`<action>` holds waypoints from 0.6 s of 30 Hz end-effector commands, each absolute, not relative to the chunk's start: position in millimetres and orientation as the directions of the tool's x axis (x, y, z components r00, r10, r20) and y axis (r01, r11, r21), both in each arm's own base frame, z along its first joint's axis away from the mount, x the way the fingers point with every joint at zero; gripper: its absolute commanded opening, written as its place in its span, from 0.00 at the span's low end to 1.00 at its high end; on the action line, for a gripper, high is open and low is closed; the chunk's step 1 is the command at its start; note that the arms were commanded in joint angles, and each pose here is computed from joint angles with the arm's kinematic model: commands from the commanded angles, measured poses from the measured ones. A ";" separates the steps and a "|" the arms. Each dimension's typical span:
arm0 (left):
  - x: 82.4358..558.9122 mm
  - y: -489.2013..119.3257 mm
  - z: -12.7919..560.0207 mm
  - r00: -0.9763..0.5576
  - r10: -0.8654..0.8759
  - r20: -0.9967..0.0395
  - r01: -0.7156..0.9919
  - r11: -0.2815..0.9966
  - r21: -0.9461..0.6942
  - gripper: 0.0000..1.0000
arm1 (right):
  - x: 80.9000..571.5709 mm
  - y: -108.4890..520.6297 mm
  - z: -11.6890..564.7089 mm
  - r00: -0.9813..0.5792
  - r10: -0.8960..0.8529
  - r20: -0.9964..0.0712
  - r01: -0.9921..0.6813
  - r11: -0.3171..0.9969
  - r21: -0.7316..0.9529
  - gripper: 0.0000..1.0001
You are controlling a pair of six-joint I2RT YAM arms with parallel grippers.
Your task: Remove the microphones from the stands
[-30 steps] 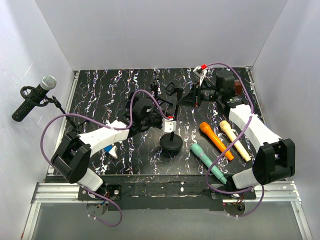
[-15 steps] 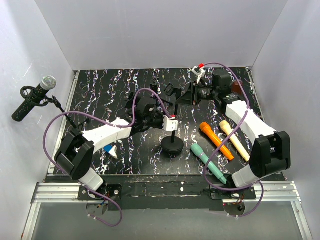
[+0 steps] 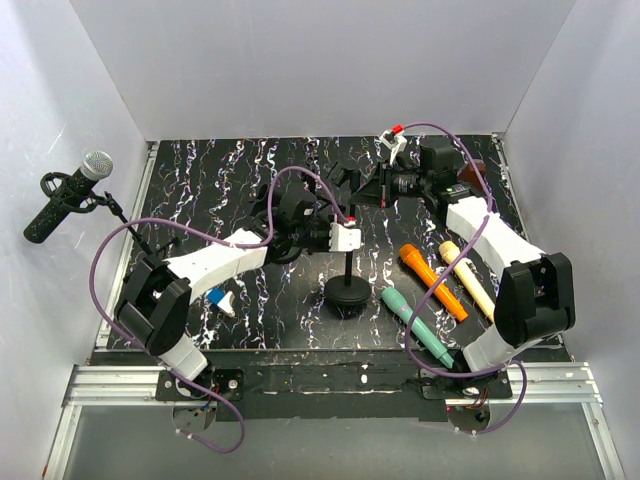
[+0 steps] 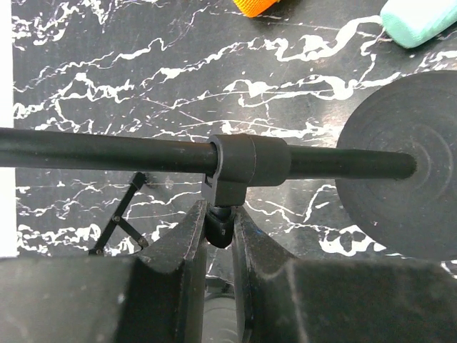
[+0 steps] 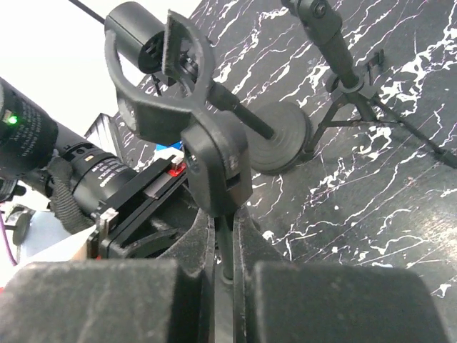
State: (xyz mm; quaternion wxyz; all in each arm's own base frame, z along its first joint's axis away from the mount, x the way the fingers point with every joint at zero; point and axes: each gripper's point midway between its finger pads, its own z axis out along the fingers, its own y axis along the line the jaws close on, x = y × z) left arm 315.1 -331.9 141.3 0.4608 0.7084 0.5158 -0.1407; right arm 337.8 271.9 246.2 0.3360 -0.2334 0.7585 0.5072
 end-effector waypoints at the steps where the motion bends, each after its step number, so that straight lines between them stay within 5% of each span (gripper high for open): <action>1: 306.4 -348.1 164.6 0.361 0.554 -0.750 0.908 -0.025 0.419 0.00 | 332.4 281.6 273.0 -0.588 -0.019 -0.809 -0.782 0.271 0.562 0.01; 7: 286.8 -349.4 179.3 -0.045 0.501 -0.864 0.999 0.017 -0.042 0.03 | 325.7 276.4 288.1 -0.478 -0.045 -0.877 -0.867 0.185 0.463 0.01; 18: 307.4 -331.9 207.1 -0.301 0.370 -0.879 0.953 0.153 -0.262 0.14 | 316.6 272.9 316.3 -0.397 -0.007 -0.918 -0.914 0.090 0.395 0.01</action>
